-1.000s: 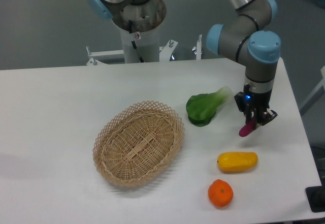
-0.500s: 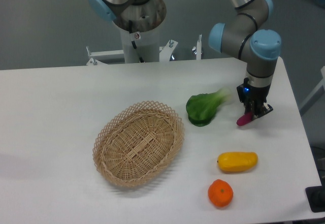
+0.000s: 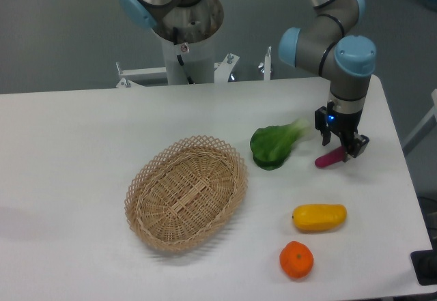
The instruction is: Place the sweet potato on the table
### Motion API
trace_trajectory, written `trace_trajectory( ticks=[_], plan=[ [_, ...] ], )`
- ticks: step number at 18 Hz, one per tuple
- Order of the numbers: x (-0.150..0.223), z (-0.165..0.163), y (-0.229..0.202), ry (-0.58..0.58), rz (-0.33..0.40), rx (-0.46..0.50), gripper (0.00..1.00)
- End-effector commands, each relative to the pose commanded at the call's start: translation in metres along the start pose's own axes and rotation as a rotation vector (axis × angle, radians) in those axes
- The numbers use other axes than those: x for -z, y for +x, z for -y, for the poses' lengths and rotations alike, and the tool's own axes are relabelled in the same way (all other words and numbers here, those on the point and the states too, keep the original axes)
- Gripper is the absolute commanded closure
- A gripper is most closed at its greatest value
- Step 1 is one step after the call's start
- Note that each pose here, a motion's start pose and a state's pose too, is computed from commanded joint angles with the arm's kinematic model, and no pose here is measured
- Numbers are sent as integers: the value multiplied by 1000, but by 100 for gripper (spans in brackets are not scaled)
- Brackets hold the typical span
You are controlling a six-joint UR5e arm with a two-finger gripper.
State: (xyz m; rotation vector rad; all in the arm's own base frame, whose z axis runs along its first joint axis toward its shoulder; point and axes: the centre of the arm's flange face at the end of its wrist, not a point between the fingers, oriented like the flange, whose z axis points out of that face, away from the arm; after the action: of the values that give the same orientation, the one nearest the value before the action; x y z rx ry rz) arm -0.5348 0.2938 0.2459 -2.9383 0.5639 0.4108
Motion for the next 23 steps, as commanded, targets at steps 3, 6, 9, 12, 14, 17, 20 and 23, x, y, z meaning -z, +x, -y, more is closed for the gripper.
trace_trajectory(
  ticks=[3,6,9,12,14,17,20,23],
  plan=[
    [29,3,-13,-5,56,-12,0],
    [68,3,-34,-13,129,-19,0],
    [105,-1,-54,-19,140,-13,0],
    [137,-22,-69,-25,85,-15,0],
    [152,-43,-74,-33,46,-91,0],
    [156,-85,-72,-33,-9,-169,0],
    [164,-112,-67,-33,-37,-265,0],
    [169,-114,-66,-37,-32,-295,0]
  ],
)
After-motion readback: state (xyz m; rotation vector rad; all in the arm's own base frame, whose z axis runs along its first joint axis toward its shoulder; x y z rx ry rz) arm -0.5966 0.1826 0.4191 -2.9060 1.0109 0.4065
